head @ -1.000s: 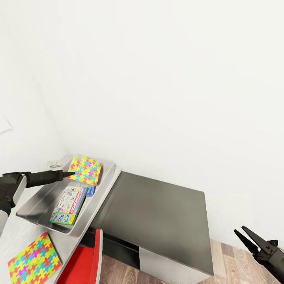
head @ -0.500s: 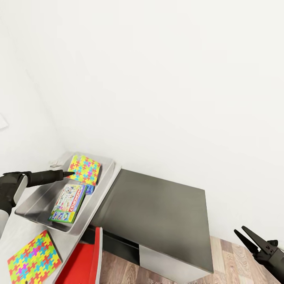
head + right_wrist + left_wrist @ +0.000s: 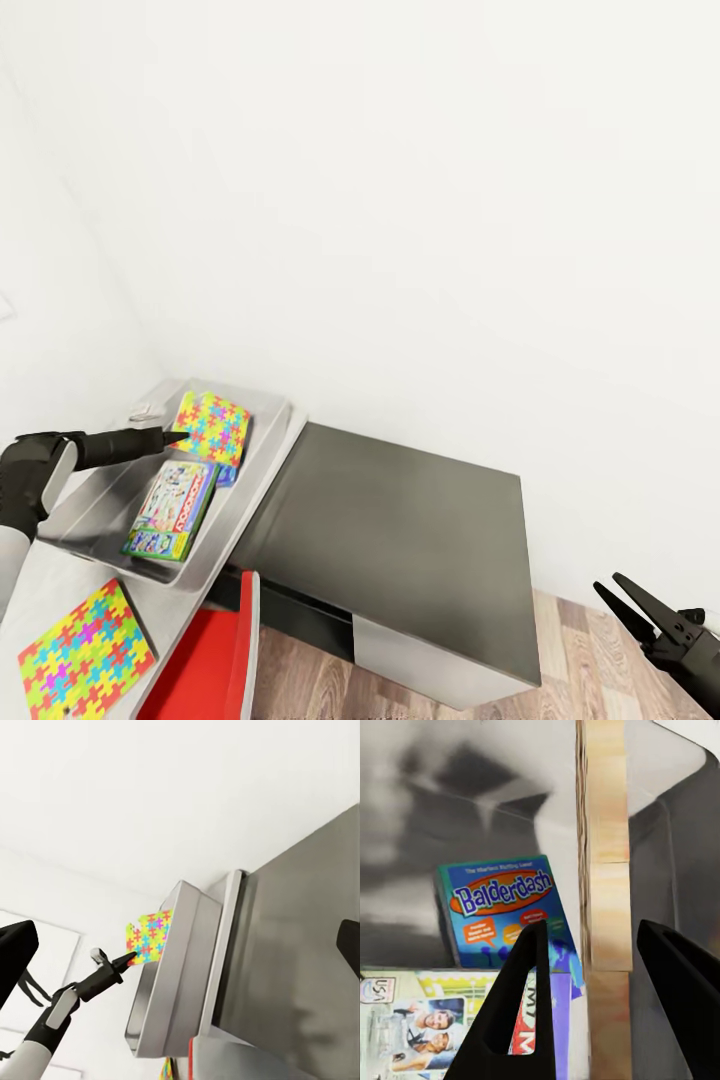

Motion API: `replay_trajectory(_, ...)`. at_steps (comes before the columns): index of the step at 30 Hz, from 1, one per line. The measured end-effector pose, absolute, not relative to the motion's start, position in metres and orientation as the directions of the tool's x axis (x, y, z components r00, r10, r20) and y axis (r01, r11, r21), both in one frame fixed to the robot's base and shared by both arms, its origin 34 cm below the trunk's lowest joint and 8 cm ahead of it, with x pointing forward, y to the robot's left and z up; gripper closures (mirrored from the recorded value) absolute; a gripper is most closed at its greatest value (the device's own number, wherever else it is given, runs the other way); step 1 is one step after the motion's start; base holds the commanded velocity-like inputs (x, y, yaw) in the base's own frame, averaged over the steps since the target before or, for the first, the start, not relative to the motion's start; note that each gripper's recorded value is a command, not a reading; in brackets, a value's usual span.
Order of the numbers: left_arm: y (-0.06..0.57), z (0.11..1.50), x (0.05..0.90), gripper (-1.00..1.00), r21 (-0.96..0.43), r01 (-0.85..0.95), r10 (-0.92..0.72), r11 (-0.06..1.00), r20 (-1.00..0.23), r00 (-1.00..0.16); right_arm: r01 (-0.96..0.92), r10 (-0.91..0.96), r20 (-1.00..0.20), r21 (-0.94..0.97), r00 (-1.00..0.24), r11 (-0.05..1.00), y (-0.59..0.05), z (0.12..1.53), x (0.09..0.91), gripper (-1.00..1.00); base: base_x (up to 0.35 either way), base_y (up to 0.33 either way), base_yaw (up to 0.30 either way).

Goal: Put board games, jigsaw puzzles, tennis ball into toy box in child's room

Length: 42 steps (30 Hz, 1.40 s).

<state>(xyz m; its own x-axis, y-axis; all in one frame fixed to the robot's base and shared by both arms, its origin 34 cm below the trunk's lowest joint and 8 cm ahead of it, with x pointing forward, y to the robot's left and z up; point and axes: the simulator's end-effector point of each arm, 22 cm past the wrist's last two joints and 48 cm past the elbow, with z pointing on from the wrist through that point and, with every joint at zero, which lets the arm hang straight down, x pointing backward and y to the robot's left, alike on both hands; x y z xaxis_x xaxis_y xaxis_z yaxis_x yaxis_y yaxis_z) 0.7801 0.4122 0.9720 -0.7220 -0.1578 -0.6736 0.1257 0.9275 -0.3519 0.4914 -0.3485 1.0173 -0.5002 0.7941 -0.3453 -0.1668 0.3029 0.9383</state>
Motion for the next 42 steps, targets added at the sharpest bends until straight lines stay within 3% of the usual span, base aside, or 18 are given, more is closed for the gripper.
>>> replay_trajectory(42,0.401,0.945,0.796,1.0,-0.334,0.11,-0.153,0.936,-0.668,-0.728,-0.113,0.8,-0.327,0.943,-0.503,0.314,-0.356,0.998,0.491,-1.0,0.0,0.0,0.0)
